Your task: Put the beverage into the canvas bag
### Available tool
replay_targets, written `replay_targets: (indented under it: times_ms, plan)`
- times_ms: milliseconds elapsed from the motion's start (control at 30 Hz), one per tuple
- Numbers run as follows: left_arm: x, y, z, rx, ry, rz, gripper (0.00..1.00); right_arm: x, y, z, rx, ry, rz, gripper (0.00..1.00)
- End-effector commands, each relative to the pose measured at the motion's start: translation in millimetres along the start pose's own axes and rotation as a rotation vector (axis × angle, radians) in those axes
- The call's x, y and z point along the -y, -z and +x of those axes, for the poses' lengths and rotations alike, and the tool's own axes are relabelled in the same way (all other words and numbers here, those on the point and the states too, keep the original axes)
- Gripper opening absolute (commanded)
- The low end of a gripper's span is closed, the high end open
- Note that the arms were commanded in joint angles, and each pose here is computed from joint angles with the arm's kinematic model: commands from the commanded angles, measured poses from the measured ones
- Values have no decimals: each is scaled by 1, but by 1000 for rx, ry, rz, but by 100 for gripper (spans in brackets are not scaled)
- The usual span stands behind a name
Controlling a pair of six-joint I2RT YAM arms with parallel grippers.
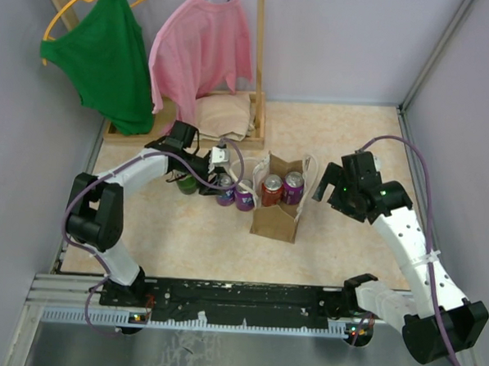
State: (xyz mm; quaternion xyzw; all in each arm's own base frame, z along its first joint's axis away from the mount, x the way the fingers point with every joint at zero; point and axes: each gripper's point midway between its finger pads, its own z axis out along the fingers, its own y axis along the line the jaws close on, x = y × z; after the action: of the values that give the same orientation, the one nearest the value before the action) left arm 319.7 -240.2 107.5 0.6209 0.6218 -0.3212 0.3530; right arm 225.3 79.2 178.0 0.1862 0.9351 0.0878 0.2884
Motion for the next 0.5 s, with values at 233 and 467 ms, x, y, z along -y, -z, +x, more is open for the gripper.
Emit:
replay_targets:
  times_ms: [233, 467]
  plan:
    - [-8, 11, -8, -58, 37, -42, 0, -4, 7, -8, 23, -24, -17, 99]
    - [-60, 85, -73, 42, 58, -307, 0, -5, 6, -8, 31, -33, -28, 99]
